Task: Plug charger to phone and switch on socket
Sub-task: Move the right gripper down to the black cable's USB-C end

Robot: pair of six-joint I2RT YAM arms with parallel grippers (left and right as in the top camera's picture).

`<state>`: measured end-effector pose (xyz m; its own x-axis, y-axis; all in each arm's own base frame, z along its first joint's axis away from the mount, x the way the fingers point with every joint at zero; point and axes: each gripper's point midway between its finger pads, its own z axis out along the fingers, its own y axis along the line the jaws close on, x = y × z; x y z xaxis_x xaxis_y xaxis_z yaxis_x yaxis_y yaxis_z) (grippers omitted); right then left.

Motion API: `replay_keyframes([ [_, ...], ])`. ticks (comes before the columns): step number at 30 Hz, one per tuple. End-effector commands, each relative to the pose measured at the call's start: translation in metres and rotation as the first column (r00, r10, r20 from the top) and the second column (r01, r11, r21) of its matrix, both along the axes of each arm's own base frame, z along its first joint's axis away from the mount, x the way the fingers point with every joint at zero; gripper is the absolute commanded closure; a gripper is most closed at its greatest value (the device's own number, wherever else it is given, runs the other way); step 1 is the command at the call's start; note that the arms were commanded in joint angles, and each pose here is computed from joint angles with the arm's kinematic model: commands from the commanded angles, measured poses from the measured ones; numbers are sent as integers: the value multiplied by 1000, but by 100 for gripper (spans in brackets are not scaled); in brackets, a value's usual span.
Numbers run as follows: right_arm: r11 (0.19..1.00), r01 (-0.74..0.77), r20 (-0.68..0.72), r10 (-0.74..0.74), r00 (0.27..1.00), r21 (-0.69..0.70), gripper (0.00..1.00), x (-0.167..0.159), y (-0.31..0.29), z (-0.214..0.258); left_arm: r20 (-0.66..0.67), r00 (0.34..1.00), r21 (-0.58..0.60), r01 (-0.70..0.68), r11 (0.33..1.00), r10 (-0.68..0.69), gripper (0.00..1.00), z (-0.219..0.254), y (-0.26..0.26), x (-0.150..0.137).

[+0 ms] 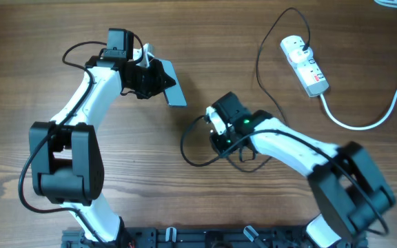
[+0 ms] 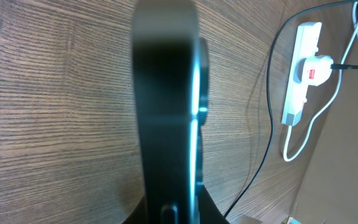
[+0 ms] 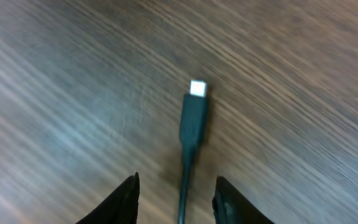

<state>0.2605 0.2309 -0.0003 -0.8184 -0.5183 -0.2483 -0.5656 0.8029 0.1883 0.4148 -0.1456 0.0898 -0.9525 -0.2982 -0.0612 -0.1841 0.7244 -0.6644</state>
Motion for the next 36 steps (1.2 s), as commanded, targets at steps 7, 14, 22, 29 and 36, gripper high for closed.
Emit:
replay_keyframes([
  [7, 999, -18, 3, 19, 1000, -36, 79, 5, 1, -19, 70, 995, -21, 73, 997, -71, 96, 8, -22, 3],
  [14, 991, -11, -22, 8, 1000, -131, 88, -4, -18, -24, 95, 990, -7, 104, 995, -102, 96, 8, -24, 2],
  [22, 989, -3, -25, -1, 1000, -146, 95, -5, -21, -25, 112, 987, -9, 119, 993, -117, 96, 9, -24, 3],
  [29, 993, -1, 1, 1, 1000, -122, 76, 2, -15, -23, 124, 983, -10, 135, 991, -132, 96, 10, -25, 3],
  [36, 995, -1, 17, 3, 1000, -101, 96, 5, -11, -22, 125, 983, -18, 139, 990, -135, 96, 11, -26, 2],
])
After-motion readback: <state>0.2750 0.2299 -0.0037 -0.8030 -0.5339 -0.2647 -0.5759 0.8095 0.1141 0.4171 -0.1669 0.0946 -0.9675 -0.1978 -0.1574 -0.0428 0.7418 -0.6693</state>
